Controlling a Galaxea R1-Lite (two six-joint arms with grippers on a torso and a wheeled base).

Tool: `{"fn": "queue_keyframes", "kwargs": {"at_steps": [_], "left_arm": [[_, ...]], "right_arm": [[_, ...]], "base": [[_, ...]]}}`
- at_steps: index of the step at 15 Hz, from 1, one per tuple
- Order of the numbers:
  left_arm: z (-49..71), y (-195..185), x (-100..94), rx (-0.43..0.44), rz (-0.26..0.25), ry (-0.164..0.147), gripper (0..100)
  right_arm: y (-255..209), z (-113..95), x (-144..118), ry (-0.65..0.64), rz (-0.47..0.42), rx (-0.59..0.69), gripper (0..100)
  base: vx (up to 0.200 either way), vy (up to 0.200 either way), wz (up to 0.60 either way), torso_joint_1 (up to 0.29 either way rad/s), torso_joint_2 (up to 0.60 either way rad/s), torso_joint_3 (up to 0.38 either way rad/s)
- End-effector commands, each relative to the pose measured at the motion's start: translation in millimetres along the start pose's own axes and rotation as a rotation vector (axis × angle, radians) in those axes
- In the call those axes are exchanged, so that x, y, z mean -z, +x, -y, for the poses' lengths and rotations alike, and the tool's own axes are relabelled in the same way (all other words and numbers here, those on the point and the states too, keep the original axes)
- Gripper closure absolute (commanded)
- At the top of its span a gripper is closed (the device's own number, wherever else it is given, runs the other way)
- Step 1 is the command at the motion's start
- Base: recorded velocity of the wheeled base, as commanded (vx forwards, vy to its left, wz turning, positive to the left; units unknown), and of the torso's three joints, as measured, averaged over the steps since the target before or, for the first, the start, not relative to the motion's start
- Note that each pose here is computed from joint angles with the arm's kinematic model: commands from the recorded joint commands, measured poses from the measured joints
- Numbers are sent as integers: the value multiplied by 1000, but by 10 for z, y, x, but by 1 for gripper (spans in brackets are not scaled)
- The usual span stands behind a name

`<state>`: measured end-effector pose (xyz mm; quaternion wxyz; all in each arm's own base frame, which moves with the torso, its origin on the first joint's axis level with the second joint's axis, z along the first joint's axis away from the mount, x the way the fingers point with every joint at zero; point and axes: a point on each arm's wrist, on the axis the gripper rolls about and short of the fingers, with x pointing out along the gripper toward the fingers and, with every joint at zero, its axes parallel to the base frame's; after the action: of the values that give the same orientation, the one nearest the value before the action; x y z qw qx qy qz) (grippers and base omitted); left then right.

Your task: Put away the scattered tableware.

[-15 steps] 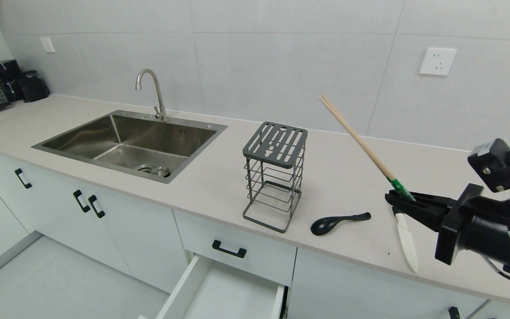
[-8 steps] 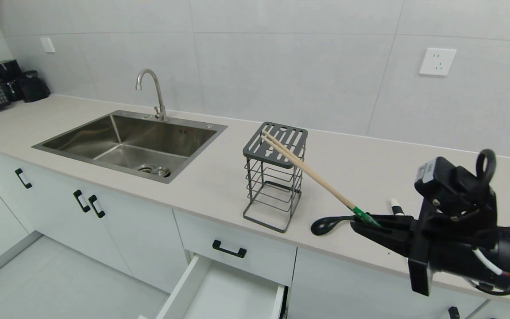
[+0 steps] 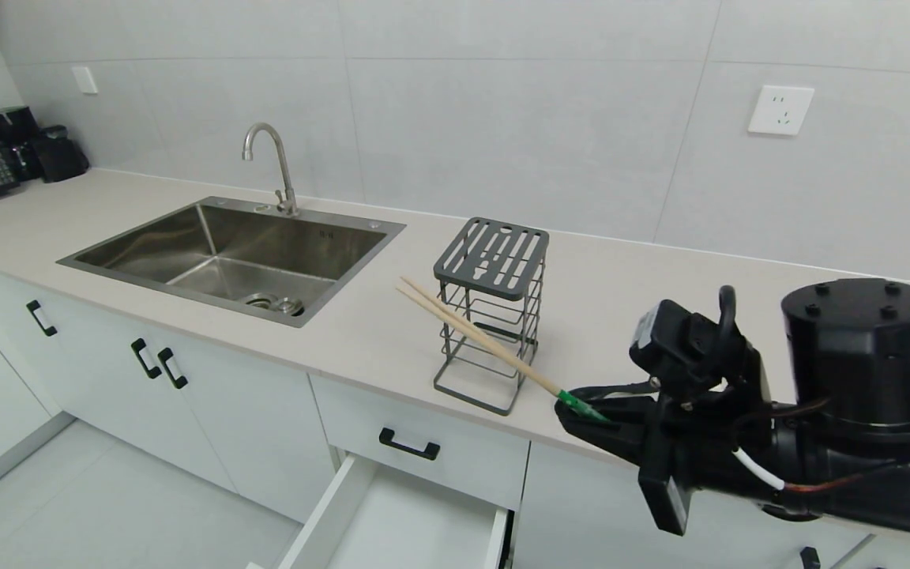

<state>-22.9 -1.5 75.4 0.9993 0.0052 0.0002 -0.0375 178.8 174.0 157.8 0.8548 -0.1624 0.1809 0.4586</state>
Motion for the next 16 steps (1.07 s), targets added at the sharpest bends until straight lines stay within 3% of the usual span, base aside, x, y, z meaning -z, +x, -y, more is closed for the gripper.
{"fn": "queue_keyframes", "kwargs": {"at_steps": [1, 9, 16], "left_arm": [[0, 1, 0, -1, -2, 0, 0], [0, 1, 0, 0, -2, 0, 0], [0, 1, 0, 0, -2, 0, 0]], "right_arm": [[199, -64, -32, -14, -21, -40, 100], [643, -182, -150, -114, -31, -103, 100], [675, -224, 18, -110, -75, -127, 100]], "base": [[0, 0, 0, 0, 0, 0], [0, 0, 0, 0, 0, 0], [0, 0, 0, -45, 93, 47]]}}
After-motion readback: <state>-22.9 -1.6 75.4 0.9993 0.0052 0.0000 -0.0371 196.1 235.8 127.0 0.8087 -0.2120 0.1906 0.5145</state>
